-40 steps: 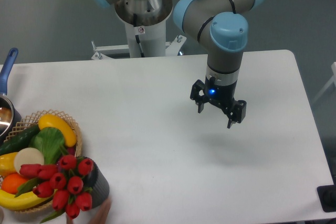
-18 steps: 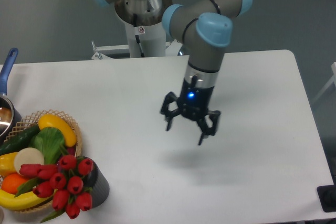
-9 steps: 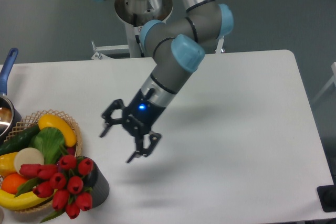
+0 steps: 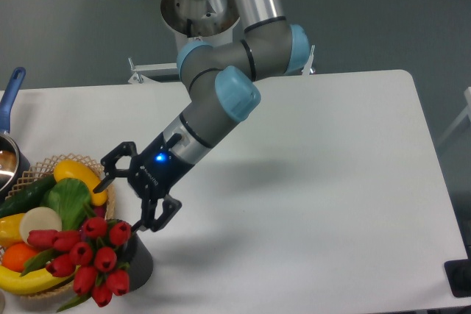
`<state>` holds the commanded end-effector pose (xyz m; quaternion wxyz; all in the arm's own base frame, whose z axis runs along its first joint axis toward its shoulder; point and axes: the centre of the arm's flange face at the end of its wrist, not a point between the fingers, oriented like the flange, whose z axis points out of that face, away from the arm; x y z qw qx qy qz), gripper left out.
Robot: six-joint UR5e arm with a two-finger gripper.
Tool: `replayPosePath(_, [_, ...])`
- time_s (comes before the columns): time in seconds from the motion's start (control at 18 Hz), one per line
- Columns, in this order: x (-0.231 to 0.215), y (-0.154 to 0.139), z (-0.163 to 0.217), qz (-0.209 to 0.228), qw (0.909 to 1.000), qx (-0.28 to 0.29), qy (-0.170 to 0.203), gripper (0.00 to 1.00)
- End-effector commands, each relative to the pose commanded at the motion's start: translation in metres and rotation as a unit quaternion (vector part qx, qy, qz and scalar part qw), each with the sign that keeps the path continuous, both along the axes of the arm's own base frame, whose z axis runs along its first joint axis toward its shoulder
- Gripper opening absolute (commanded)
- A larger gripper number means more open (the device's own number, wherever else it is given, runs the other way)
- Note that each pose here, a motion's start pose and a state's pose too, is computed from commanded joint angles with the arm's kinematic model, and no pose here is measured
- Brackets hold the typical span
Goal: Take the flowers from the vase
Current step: 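Move the open gripper toward the red tulips in the black vase, then lower the gripper around the tulip stems and close on them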
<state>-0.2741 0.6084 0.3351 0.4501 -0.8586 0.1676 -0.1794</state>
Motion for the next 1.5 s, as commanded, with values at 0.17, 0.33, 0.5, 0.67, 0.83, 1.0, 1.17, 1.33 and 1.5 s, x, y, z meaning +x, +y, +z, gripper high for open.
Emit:
replayPosePath(0.17, [-0.005, 0.005, -0.004, 0.0, 1.0, -0.001, -0.001, 1.0])
replayPosePath(0.33, [-0.007, 0.007, -0.008, 0.0, 1.0, -0.003, -0.002, 1.0])
replayPosePath(0.5, [-0.007, 0.007, -0.01, 0.0, 1.0, -0.003, -0.003, 1.0])
replayPosePath(0.67, [-0.006, 0.007, -0.011, 0.001, 1.0, -0.006, -0.005, 1.0])
replayPosePath(0.83, [-0.004, 0.006, -0.012, 0.009, 0.9997, -0.014, -0.018, 0.86])
replayPosePath(1.0, [-0.005, 0.005, -0.01, 0.01, 0.9997, -0.014, -0.017, 0.38])
replayPosePath(1.17, [-0.007, 0.004, -0.01, 0.013, 0.9997, -0.016, -0.014, 0.06])
replayPosePath(1.33, [-0.009, 0.003, -0.009, 0.015, 0.9997, -0.015, -0.014, 0.0])
replayPosePath(1.5, [-0.018, -0.002, -0.007, 0.023, 0.9996, -0.014, -0.013, 0.0])
